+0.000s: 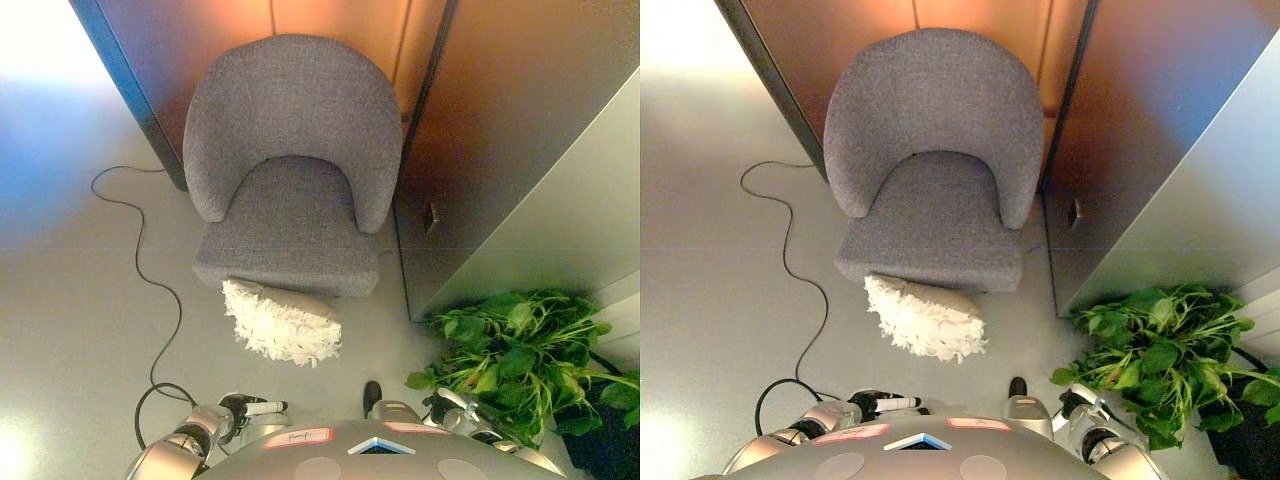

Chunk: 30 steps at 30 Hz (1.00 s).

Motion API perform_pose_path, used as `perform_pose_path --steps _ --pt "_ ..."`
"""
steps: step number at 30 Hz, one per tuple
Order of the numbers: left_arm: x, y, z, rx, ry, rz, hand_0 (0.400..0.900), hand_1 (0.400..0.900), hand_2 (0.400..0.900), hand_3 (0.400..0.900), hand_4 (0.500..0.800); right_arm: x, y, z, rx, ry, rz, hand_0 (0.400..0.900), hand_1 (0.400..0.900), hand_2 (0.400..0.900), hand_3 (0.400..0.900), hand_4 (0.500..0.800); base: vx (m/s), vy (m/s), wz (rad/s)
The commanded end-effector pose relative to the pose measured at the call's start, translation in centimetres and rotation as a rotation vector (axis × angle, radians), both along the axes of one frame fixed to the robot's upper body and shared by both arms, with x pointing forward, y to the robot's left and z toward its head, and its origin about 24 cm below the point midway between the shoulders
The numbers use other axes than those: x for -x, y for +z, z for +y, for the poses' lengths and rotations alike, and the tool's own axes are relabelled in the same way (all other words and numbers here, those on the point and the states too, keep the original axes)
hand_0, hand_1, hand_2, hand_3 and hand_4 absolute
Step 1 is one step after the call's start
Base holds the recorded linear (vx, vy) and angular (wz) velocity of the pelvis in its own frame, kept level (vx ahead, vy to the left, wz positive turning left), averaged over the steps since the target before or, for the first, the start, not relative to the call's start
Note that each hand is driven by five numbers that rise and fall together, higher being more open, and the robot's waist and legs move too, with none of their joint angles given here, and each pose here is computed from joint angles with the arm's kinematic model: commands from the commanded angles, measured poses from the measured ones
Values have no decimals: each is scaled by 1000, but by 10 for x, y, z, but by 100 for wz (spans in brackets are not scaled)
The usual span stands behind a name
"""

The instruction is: Pick up the pillow and put it on the sofa.

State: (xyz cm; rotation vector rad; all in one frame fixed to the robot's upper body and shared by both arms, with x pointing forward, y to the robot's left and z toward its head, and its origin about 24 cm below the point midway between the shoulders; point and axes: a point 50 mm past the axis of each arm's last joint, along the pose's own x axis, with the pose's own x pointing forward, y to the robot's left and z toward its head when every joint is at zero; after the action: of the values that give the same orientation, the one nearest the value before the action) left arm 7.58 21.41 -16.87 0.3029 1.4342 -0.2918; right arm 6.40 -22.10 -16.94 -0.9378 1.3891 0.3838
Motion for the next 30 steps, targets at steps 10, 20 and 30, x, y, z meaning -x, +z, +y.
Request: perform_pose_path --steps 10,20,30 --pt "-24 6 4 -2 -20 -30 900 900 900 900 800 -44 12 -18 47 -15 -135 900 900 900 900 800 4 -3 0" --pt "-16 5 6 95 150 -24 900 900 900 900 800 -88 29 -24 67 75 -298 900 900 900 900 800 69 -78 17" --pt "-62 20 -2 221 157 -214 900 900 900 900 800 -189 91 -40 158 43 -583 900 900 900 900 800 -121 -73 34"
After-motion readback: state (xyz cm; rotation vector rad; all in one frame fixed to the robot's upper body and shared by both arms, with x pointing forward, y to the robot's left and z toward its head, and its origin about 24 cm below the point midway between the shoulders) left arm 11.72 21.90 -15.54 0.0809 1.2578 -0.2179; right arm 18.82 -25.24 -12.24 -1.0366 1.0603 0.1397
